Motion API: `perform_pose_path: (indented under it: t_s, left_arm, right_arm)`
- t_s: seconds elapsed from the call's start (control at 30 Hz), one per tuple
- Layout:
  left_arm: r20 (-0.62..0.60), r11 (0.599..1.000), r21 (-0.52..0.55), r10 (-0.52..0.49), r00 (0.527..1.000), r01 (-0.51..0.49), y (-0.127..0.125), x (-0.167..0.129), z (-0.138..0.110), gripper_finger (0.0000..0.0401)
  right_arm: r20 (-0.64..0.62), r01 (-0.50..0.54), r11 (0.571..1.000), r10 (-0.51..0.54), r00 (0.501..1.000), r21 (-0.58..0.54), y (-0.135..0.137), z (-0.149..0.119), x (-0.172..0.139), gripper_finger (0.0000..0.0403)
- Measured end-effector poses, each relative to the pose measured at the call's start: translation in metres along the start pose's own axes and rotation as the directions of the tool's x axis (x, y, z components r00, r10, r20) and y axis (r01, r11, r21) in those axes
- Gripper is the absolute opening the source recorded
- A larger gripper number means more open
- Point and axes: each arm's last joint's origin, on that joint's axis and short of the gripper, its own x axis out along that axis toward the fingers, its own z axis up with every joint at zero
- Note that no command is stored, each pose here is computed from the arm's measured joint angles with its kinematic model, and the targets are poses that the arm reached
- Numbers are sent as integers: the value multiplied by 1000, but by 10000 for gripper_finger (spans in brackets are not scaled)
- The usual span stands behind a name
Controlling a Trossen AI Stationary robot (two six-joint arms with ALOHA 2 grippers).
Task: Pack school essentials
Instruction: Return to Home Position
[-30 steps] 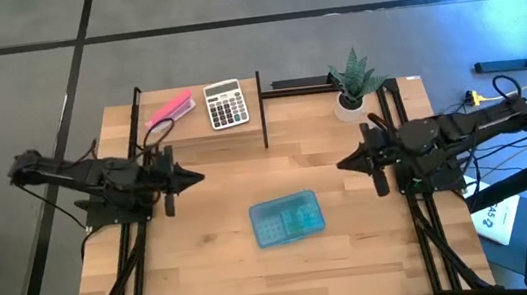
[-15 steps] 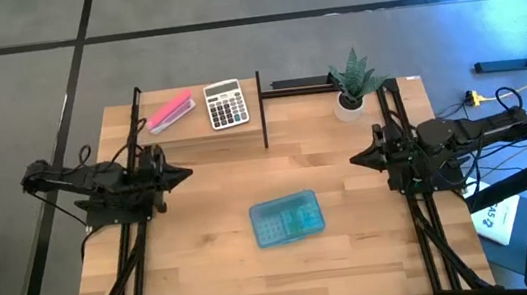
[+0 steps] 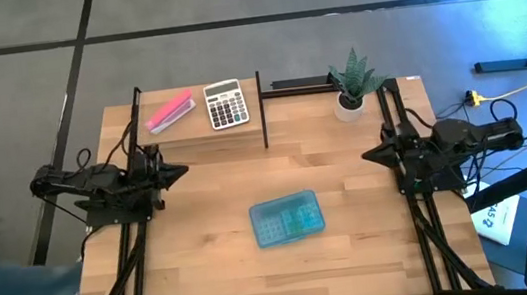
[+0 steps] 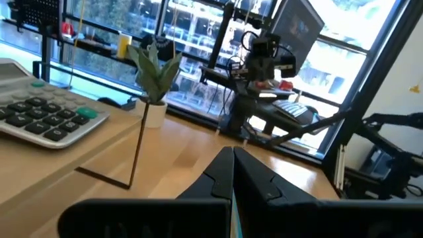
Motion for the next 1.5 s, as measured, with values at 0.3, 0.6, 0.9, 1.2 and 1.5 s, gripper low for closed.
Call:
perform_pose_path:
  t_s: [0.3, 0.6, 0.9, 1.2, 1.5]
  left_arm:
    - [24, 1000, -3, 29, 999, -29, 1, 0, 2, 0]
    - [17, 999, 8, 49, 999, -49, 4, 6, -17, 0]
    - [30, 990, 139, 30, 999, -34, 9, 13, -44, 0]
    - [30, 983, 181, 28, 999, -33, 9, 13, -44, 0]
    - [25, 983, 183, 28, 999, -32, 9, 13, -45, 0]
  right_arm:
    - [-21, 3, 1000, -4, 1000, -27, -9, -16, -8, 1]
    - [-22, 3, 998, -4, 1000, -59, -16, -36, 4, 1]
    - [-7, -4, 993, 4, 1000, -119, -27, -67, 18, 4]
    - [-5, 26, 970, -28, 1000, -240, -30, -71, 20, 6]
    - [53, 141, 846, -133, 990, -514, -33, -68, 20, 6]
